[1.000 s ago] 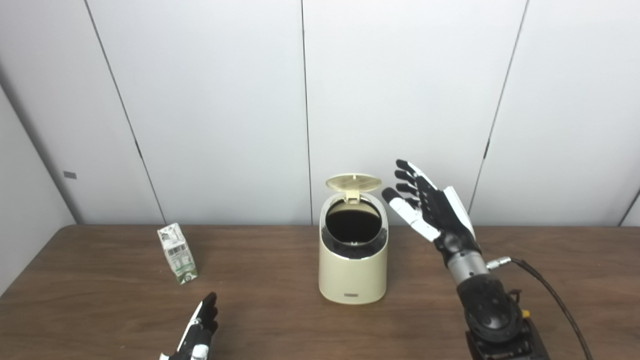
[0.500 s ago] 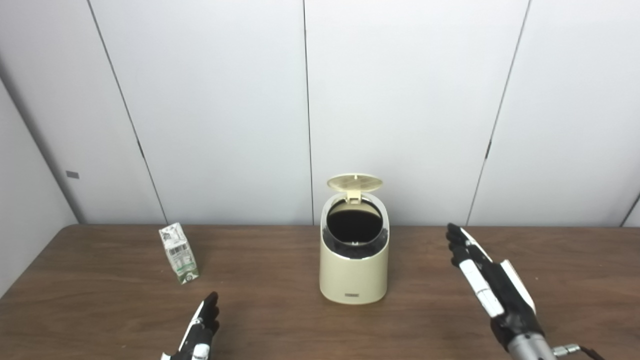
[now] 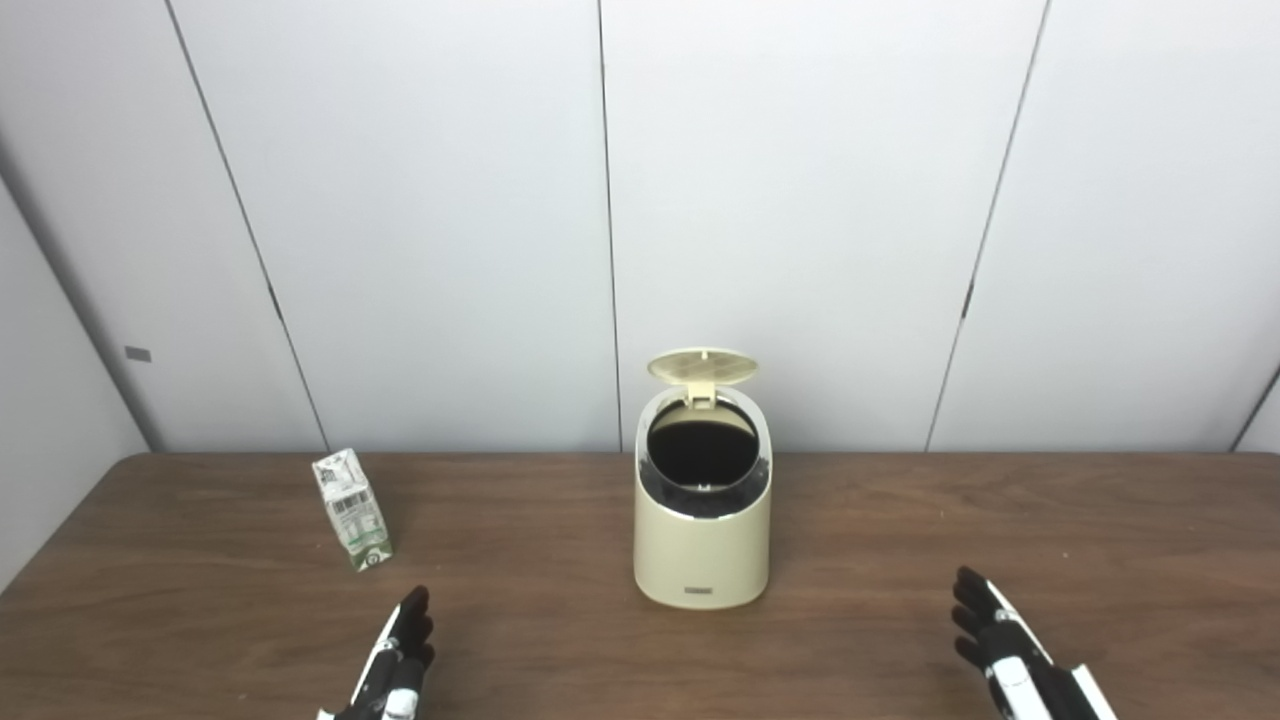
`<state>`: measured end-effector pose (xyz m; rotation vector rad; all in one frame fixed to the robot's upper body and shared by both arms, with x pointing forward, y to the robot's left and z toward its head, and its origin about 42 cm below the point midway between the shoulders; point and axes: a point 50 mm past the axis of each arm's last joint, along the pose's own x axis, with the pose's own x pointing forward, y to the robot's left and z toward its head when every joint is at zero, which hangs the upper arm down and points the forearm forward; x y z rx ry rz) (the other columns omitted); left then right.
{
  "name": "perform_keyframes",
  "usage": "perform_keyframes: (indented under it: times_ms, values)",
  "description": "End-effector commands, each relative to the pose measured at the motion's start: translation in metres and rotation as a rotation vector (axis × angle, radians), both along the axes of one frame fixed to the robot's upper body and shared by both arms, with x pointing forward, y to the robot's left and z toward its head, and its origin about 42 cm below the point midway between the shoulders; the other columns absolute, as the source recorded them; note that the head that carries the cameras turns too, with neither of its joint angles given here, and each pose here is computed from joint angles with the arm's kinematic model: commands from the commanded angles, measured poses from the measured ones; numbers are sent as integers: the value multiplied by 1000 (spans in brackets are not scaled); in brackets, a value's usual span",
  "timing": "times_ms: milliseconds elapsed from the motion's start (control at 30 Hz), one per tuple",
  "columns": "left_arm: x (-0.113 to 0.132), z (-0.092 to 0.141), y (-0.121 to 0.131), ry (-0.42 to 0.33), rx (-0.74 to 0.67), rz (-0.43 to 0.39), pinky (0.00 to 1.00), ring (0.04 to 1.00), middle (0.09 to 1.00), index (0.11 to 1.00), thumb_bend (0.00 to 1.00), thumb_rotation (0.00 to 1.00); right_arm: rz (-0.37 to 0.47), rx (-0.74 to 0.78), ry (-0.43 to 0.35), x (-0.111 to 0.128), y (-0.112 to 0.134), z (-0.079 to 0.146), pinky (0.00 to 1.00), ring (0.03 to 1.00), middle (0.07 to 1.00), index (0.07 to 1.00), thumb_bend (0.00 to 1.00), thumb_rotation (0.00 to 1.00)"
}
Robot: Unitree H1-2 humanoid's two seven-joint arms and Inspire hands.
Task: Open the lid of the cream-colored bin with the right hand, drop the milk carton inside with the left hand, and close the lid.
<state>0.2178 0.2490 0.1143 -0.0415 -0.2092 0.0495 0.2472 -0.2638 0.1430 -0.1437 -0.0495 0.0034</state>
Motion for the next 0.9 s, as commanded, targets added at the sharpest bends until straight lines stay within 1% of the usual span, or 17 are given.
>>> perform_keyframes:
  times_ms: [0, 67, 133, 200, 267, 333, 367, 433, 533, 567, 600, 633, 700, 767, 867]
  values:
    - [-12, -13, 3, 55, 12, 12, 1000, 1000, 1000, 1000, 451, 792, -13, -2, -115, 5, -4, 15, 958, 962, 970, 952, 562, 897]
    - [-12, -12, 2, 54, 11, 16, 1000, 1000, 1000, 1000, 449, 775, -12, -10, -129, 5, -5, 14, 945, 974, 977, 957, 550, 812]
    - [-11, -11, 0, 54, 7, 20, 1000, 1000, 1000, 1000, 450, 745, -2, -17, -139, 5, -7, 13, 931, 983, 980, 955, 548, 757]
    - [-10, -11, -2, 55, 7, 21, 1000, 1000, 1000, 1000, 459, 719, -3, -17, -139, 5, -8, 12, 925, 983, 980, 958, 529, 727]
    - [-9, -11, -4, 58, 21, 19, 1000, 1000, 1000, 1000, 477, 711, -7, -3, -134, 5, -9, 11, 927, 981, 980, 961, 528, 720]
    - [-8, -12, -6, 57, 31, 16, 1000, 1000, 1000, 1000, 501, 696, -8, 7, -135, 6, -10, 11, 936, 976, 980, 962, 506, 695]
    - [-8, -12, -7, 53, 42, 18, 1000, 1000, 1000, 1000, 507, 689, -6, 9, -140, 7, -10, 11, 939, 976, 981, 963, 501, 692]
    - [-7, -13, -9, 46, 57, 20, 1000, 1000, 1000, 1000, 523, 652, 2, 11, -148, 7, -10, 12, 911, 952, 968, 957, 519, 717]
    - [-6, -16, -12, 37, 77, 21, 1000, 1000, 1000, 1000, 514, 647, 37, 35, -157, 8, -10, 11, 871, 932, 957, 950, 552, 740]
    - [-6, -16, -13, 38, 81, 25, 1000, 1000, 1000, 1000, 513, 645, 32, 6, -158, 9, -10, 11, 866, 930, 955, 949, 556, 744]
    - [-6, -16, -15, 41, 83, 27, 1000, 1000, 1000, 997, 525, 654, 18, -30, -156, 9, -10, 13, 792, 891, 928, 926, 589, 785]
    - [-5, -16, -16, 42, 85, 29, 1000, 1000, 1000, 997, 541, 664, 8, -56, -154, 9, -10, 14, 741, 863, 906, 905, 609, 802]
    - [-5, -16, -19, 45, 79, 30, 1000, 1000, 1000, 993, 561, 669, -2, -68, -149, 7, -10, 17, 689, 831, 881, 883, 640, 814]
    - [-4, -15, -22, 47, 78, 34, 1000, 1000, 1000, 992, 558, 668, -1, -63, -150, 7, -11, 18, 673, 822, 874, 876, 652, 815]
    - [-3, -14, -26, 54, 83, 47, 1000, 1000, 1000, 995, 582, 674, 3, -46, -152, 7, -13, 19, 655, 805, 858, 863, 681, 816]
